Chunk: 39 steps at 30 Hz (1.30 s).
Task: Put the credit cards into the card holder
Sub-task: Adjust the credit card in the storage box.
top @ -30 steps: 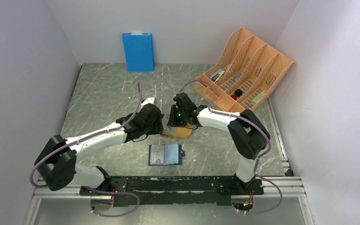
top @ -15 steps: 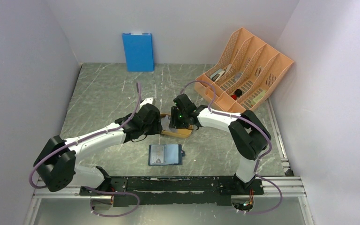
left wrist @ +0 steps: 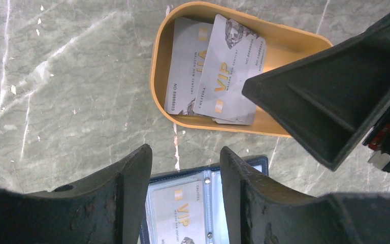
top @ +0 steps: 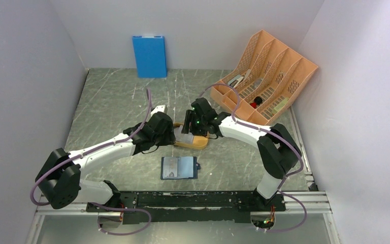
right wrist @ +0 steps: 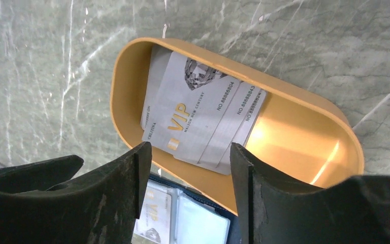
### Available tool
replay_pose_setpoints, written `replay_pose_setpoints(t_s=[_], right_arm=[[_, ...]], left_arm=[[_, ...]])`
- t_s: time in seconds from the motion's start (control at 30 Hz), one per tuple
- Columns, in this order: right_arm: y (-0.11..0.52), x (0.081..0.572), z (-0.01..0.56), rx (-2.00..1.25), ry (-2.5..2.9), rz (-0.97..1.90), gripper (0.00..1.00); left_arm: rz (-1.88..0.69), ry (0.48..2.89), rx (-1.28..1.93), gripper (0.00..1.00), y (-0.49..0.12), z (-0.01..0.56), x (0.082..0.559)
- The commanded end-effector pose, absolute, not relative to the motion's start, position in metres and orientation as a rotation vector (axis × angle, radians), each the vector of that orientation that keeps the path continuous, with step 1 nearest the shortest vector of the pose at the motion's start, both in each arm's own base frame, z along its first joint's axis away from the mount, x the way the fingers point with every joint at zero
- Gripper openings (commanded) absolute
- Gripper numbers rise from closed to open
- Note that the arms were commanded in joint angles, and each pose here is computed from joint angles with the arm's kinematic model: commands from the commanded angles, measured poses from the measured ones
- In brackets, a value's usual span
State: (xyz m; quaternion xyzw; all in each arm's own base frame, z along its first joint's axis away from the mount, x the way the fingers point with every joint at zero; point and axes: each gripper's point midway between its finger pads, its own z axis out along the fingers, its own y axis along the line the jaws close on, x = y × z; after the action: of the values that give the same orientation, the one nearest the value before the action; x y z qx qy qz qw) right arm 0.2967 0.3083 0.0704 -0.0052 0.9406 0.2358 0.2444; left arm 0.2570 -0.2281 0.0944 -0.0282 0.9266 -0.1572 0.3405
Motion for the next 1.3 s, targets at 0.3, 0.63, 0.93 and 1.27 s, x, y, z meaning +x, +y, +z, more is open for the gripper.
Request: replay_pose_setpoints(t_s=[0.3, 0.63, 0.93, 1.27], right_arm=[[0.3, 0.308, 0.042, 0.179, 2.604, 0.717, 0.7], [0.305, 0.308, 0.024, 0.212, 2.641, 0.763, 0.71], [0.319, 0.308, 0.034, 0.187, 2.615, 0.867, 0.69], [0.329, 0.306, 0.041, 0.147, 2.611, 0.901, 0.52]], left_arm=[[-0.492, 2.4, -0.156, 0.57, -0.226, 0.094, 0.282], [-0.52, 2.438, -0.191, 0.56, -0.227, 0.078, 0.294], [-0.534, 2.466, -0.176, 0.53, -0.23, 0.066, 0.292], [-0.529, 2.468, -0.174, 0.51, -0.228, 0.065, 0.29]])
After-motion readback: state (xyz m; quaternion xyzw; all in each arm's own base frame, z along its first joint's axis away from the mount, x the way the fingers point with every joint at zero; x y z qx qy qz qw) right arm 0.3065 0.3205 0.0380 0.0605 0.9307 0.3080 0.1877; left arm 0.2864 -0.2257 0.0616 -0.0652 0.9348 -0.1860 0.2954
